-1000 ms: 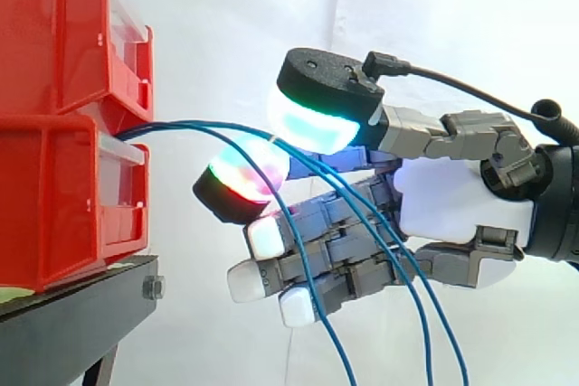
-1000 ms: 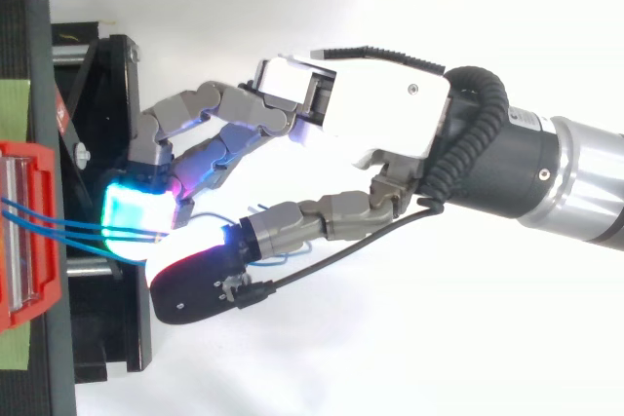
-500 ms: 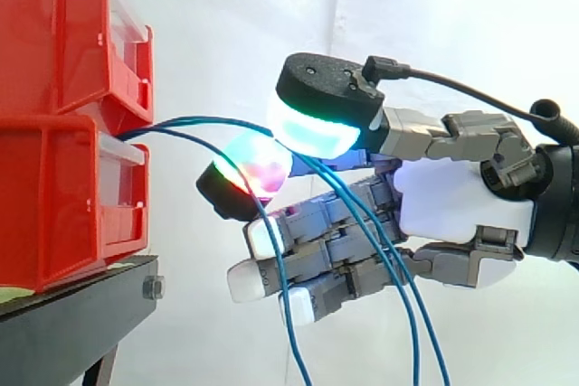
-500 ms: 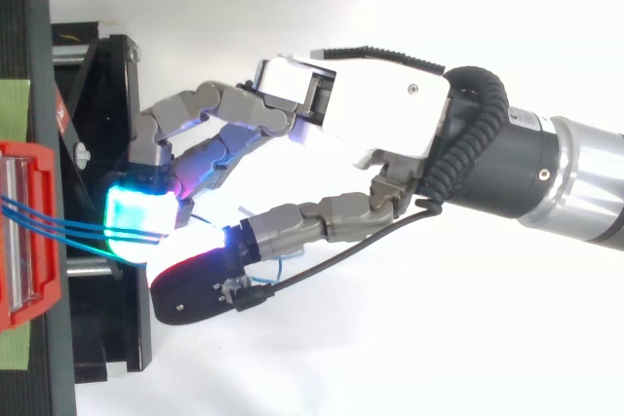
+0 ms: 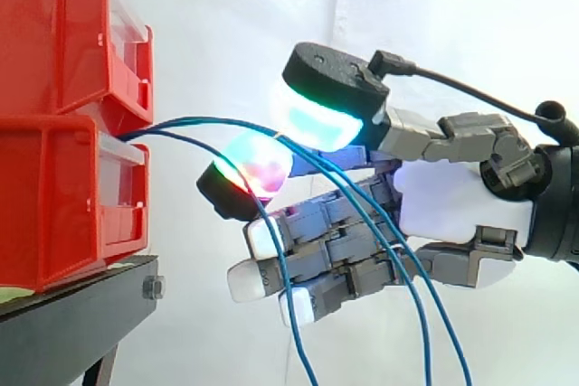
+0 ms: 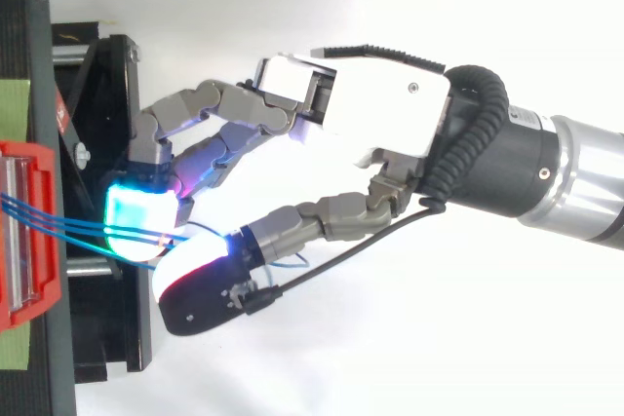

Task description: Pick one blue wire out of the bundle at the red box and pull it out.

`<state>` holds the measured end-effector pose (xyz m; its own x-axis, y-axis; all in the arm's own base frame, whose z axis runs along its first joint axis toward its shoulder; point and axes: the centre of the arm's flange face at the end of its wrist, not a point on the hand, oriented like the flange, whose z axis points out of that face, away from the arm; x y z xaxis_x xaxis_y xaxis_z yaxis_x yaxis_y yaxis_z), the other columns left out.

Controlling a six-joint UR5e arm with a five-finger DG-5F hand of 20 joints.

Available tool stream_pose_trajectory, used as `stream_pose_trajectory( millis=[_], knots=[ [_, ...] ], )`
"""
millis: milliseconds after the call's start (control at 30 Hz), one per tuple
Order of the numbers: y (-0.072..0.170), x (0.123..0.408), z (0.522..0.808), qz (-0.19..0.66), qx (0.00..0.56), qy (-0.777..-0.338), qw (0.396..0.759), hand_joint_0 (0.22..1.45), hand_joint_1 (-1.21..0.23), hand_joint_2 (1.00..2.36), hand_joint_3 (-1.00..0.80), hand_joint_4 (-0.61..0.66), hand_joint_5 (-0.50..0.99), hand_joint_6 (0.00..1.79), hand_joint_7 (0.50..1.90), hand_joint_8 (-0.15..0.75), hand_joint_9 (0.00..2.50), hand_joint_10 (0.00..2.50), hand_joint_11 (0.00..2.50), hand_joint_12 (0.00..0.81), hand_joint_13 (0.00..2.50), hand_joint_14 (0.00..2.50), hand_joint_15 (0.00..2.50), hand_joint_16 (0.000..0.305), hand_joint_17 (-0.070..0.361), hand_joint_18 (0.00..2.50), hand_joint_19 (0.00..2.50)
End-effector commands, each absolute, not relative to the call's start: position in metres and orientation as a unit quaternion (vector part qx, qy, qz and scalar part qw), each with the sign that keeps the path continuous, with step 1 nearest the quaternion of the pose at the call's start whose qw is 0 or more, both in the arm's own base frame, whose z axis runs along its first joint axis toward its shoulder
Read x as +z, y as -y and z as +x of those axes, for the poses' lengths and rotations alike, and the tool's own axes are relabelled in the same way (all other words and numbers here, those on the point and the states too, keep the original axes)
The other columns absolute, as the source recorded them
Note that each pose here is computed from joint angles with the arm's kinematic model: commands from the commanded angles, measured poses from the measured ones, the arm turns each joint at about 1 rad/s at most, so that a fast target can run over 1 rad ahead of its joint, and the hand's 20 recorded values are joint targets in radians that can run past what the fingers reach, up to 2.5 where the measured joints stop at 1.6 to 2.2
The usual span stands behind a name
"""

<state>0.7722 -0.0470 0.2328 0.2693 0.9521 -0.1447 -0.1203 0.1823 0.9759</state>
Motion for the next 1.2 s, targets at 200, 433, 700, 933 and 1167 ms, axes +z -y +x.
stream_pose_trajectory(
  millis=[200,433,700,933,1167],
  knots=[
    [0.0464,0.2331,0.7723,0.48,0.422,-0.432,0.636,0.6,-0.66,1.01,-0.31,0.26,-0.18,0.91,1.13,0.392,0.79,0.01,0.61,0.468,0.77,0.01,0.39,0.059,0.133,0.78,0.45],
    [0.0452,0.2331,0.7724,0.48,0.423,-0.433,0.635,0.71,-0.89,1.01,-0.35,0.22,-0.21,0.93,1.1,0.383,0.75,0.01,0.62,0.455,0.77,0.01,0.38,0.058,0.131,0.78,0.4],
    [0.0441,0.2324,0.772,0.481,0.422,-0.435,0.634,0.7,-0.87,1.01,-0.41,0.26,-0.21,0.93,1.06,0.375,0.75,0.02,0.62,0.451,0.77,0.01,0.38,0.058,0.13,0.79,0.39],
    [0.0475,0.2324,0.7718,0.481,0.421,-0.434,0.635,0.59,-0.69,1.01,-0.42,0.26,-0.19,0.91,1.1,0.39,0.79,0.01,0.61,0.464,0.78,0.01,0.39,0.059,0.132,0.79,0.44],
    [0.0446,0.2331,0.7726,0.478,0.425,-0.434,0.634,0.57,-0.45,1.01,-0.35,0.24,-0.16,0.88,1.16,0.396,0.82,0.01,0.58,0.475,0.76,0.01,0.4,0.06,0.136,0.78,0.49]
  ],
)
